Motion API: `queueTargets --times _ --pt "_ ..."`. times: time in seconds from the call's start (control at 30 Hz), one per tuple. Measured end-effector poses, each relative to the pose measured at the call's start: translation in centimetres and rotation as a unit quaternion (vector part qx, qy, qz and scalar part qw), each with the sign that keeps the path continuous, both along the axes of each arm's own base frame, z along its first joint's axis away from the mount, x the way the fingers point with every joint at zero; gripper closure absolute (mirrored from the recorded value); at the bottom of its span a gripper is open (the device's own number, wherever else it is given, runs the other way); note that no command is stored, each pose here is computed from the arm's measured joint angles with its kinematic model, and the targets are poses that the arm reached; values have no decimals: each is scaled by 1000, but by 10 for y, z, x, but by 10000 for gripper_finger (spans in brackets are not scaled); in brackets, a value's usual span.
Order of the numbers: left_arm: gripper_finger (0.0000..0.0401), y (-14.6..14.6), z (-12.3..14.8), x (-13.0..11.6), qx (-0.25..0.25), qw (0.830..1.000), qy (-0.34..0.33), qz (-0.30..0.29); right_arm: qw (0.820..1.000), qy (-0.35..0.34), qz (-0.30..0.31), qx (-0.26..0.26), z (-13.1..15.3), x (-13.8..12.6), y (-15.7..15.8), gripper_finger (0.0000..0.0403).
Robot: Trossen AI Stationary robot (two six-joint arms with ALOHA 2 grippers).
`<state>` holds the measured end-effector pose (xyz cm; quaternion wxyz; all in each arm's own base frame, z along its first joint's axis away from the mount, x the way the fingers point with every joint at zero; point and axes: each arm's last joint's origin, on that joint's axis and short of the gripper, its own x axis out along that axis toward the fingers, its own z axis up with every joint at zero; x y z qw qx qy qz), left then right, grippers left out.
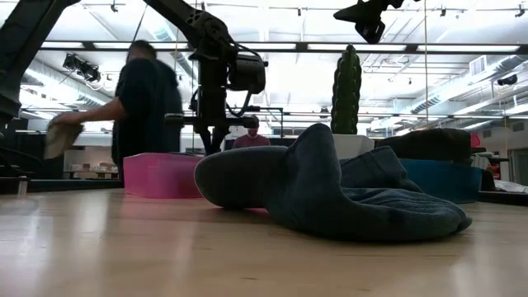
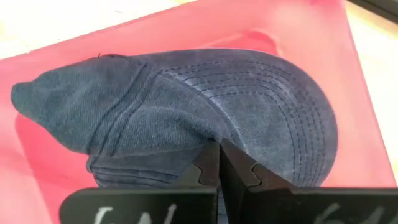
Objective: Pick & Place hat
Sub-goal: Put the left blue cap into the red bin
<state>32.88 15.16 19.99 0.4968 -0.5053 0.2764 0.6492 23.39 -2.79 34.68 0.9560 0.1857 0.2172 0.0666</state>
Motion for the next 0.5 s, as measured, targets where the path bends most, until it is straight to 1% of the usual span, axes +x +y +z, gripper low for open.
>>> queueTargets --times 0.17,0.23,0.33,0.4,0.5 --pt "399 9 0 -4 -5 1000 -4 16 1000 0 0 0 0 0 0 158" --pt "398 13 0 -6 -15 1000 -7 15 1000 0 0 0 0 0 0 158" --pt "393 17 0 -6 -14 1000 -14 11 1000 0 0 0 0 0 0 158" --pt "379 19 0 -6 -14 1000 -18 13 1000 0 0 0 0 0 0 158" --pt "346 19 0 -6 -17 1000 -17 3 1000 2 0 0 0 0 0 158"
